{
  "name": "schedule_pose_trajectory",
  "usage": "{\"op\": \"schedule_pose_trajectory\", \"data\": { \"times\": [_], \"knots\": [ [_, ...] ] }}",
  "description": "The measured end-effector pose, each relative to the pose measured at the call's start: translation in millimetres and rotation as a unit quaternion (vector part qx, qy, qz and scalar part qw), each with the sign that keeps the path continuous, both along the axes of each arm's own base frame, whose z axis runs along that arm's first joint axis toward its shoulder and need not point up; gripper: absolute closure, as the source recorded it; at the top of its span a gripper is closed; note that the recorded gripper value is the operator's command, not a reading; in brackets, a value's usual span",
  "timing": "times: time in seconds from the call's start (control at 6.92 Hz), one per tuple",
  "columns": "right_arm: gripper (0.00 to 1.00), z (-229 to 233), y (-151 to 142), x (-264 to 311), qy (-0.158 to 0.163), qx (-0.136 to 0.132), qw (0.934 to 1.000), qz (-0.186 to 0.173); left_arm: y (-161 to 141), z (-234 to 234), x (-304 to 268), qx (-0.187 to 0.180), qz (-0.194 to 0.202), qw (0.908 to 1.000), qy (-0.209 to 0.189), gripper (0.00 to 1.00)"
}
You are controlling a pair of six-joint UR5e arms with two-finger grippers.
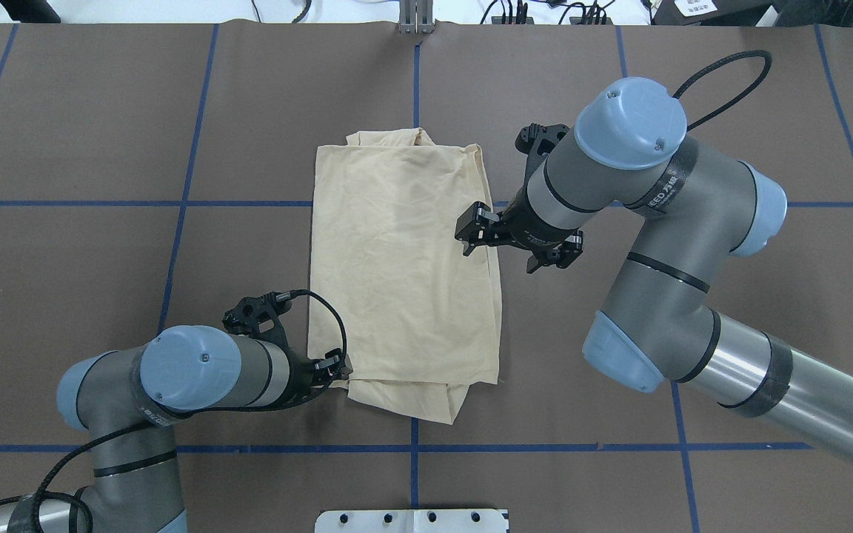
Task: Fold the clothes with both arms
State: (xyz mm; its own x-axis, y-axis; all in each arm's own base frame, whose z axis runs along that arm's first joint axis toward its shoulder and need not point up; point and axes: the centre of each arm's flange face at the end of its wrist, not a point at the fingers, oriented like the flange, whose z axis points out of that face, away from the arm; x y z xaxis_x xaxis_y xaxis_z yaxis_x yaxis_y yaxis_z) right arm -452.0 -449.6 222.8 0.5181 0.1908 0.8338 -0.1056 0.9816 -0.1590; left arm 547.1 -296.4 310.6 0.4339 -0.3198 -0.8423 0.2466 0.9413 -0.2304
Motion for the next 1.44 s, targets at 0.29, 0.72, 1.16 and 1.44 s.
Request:
{"op": "schedule_pose_trajectory", "data": {
  "times": [0.29,0.72,1.16,1.44],
  "knots": [
    [0.0,0.2,-1.8,1.6,0.0,0.0,1.0,0.001,0.2,-1.1,0.1,0.002,0.001,1.0,0.0,0.59],
    [0.0,0.0,-4.0,4.1,0.0,0.0,1.0,0.004,-1.6,-1.5,-0.8,0.003,0.0,1.0,0.001,0.64],
    [0.0,0.3,-4.7,4.7,0.0,0.0,1.0,0.004,-8.2,-5.0,-7.8,0.003,-0.006,1.0,-0.001,0.63],
    [0.0,1.3,-4.9,4.4,0.001,0.0,1.0,0.003,-12.0,-5.2,-10.4,0.003,-0.009,0.9999,-0.003,0.62]
  ]
}}
